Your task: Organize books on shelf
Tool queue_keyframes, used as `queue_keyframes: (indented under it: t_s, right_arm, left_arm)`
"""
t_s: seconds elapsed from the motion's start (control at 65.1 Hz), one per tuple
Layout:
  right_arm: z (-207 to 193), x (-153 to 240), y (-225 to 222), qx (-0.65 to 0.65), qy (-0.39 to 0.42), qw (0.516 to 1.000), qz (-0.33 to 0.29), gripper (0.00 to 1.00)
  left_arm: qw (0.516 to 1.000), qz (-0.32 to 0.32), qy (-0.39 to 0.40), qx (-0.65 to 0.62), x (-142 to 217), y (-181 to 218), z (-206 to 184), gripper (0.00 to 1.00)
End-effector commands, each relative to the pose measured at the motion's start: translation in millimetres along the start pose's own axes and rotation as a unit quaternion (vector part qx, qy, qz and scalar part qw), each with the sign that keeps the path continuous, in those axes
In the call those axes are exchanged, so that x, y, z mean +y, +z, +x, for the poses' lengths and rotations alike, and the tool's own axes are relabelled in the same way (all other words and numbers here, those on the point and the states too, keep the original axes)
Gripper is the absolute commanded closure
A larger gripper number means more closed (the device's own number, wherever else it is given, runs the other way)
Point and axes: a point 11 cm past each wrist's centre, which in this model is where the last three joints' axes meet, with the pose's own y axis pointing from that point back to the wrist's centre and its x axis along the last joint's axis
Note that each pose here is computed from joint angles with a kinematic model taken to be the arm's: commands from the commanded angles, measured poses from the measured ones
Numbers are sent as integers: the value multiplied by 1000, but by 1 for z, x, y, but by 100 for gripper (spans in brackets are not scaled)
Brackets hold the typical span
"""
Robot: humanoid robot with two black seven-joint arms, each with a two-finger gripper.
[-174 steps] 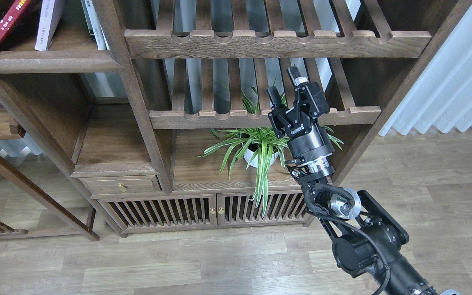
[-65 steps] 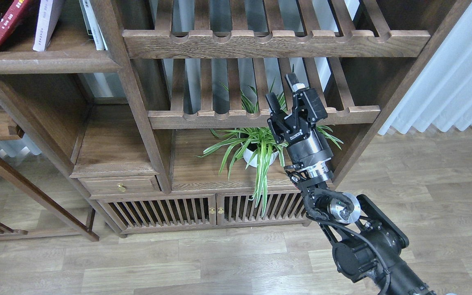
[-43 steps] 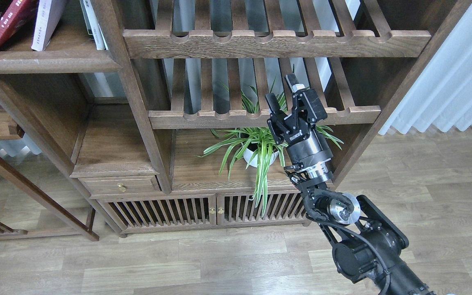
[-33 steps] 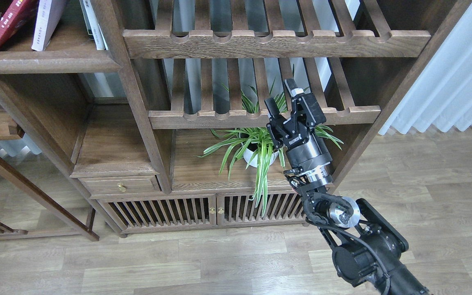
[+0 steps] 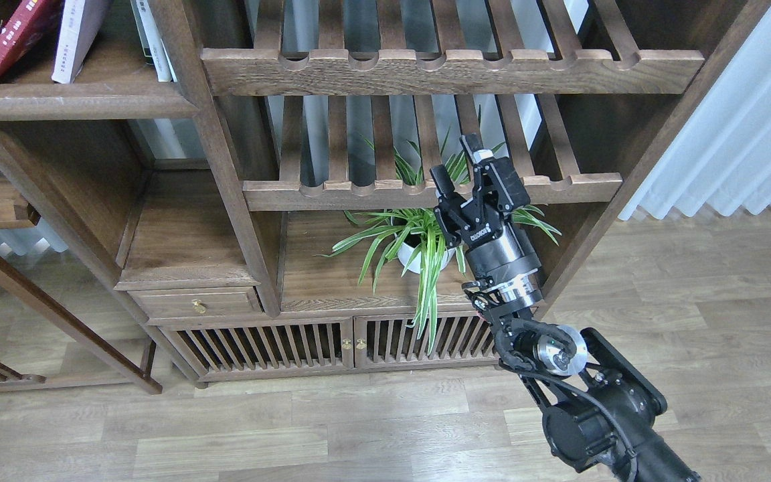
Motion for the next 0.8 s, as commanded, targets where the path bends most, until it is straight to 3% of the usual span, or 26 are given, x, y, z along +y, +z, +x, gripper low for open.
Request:
queue_keyframes:
  t_s: [0.0,0.215,0.323,0.538,0.784]
  right_arm:
    - [0,0,0,0,0,1000,0,17]
    - [1,1,0,0,1,1000,0,17]
    - [0,0,0,0,0,1000,0,17]
    - [0,0,0,0,0,1000,0,17]
    - [0,0,1,2,1,1000,-2,17]
  left_arm:
    - [1000,4,-4,-8,0,-3,-2,100]
    - [1000,0,-8,-5,1,-9,-6,94]
    - [1000,-6,-3,-5,4,-12,-2,75]
    - [1000,-17,-4,9,1,-14,-9,65]
    - [998,-43,-6,36,-5,-7,-19,62]
